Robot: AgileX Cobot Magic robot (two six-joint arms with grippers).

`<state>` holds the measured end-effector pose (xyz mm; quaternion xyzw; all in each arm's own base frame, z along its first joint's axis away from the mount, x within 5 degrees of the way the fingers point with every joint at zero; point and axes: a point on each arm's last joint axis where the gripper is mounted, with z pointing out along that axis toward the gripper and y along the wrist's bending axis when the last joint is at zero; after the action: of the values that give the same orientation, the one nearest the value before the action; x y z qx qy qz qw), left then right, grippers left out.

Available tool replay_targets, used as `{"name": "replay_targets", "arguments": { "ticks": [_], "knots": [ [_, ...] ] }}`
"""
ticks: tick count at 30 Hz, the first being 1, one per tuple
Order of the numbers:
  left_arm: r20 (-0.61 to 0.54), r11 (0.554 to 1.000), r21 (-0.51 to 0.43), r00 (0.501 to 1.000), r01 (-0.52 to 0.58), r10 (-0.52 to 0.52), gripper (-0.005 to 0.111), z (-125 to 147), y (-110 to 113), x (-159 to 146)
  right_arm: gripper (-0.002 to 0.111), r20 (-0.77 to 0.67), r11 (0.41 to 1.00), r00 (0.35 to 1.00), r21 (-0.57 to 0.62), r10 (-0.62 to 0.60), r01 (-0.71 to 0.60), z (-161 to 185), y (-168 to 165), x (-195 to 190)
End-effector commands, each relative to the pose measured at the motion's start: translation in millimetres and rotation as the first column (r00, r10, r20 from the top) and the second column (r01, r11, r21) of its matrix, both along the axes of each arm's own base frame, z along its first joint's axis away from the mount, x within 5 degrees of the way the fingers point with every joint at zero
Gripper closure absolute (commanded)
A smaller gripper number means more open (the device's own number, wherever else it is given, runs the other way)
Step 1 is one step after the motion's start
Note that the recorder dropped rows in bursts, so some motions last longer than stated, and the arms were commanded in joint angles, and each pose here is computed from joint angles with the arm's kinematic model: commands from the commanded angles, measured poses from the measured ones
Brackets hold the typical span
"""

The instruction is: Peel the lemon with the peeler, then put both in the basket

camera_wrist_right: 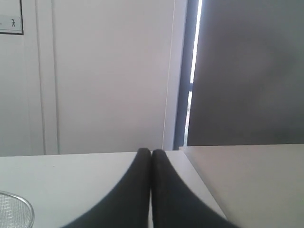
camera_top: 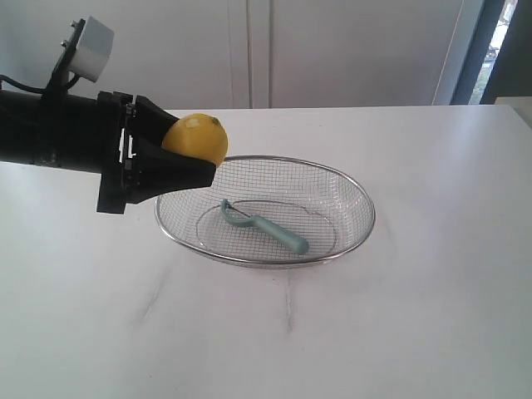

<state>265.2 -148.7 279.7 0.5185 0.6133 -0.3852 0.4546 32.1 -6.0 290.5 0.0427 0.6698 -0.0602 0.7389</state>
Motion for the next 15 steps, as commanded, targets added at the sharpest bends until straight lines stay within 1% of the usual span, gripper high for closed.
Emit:
{"name": "replay_targets", "arguments": {
  "ticks": [1,6,11,13,15],
  "knots": [
    [-0.001,0.999,-0.036,1.000,0.005,-0.005,0.107,6.0,0.3,-1.0,0.108,-0.064,1.000,0.998,-0.001,-0.010,0.010,-26.4,-1.2,7.1],
    [-0.001,0.999,-0.036,1.000,0.005,-0.005,0.107,6.0,0.3,-1.0,0.108,-0.171,1.000,0.985,0.012,-0.008,0.010,-61.9,-2.5,16.2],
    [-0.001,0.999,-0.038,1.000,0.004,-0.004,0.107,6.1,0.3,-0.9,0.108,-0.282,1.000,0.959,0.026,-0.005,0.013,-100.4,-3.2,21.7],
    [-0.001,0.999,-0.038,1.000,0.004,-0.004,0.107,6.1,0.3,-0.9,0.108,-0.289,1.000,0.957,0.027,-0.005,0.013,-102.9,-3.2,21.9],
    [-0.001,0.999,-0.038,1.000,0.004,-0.004,0.107,6.1,0.3,-0.9,0.108,-0.350,0.999,0.937,0.035,-0.007,0.020,-108.6,-3.5,20.5]
  ]
}}
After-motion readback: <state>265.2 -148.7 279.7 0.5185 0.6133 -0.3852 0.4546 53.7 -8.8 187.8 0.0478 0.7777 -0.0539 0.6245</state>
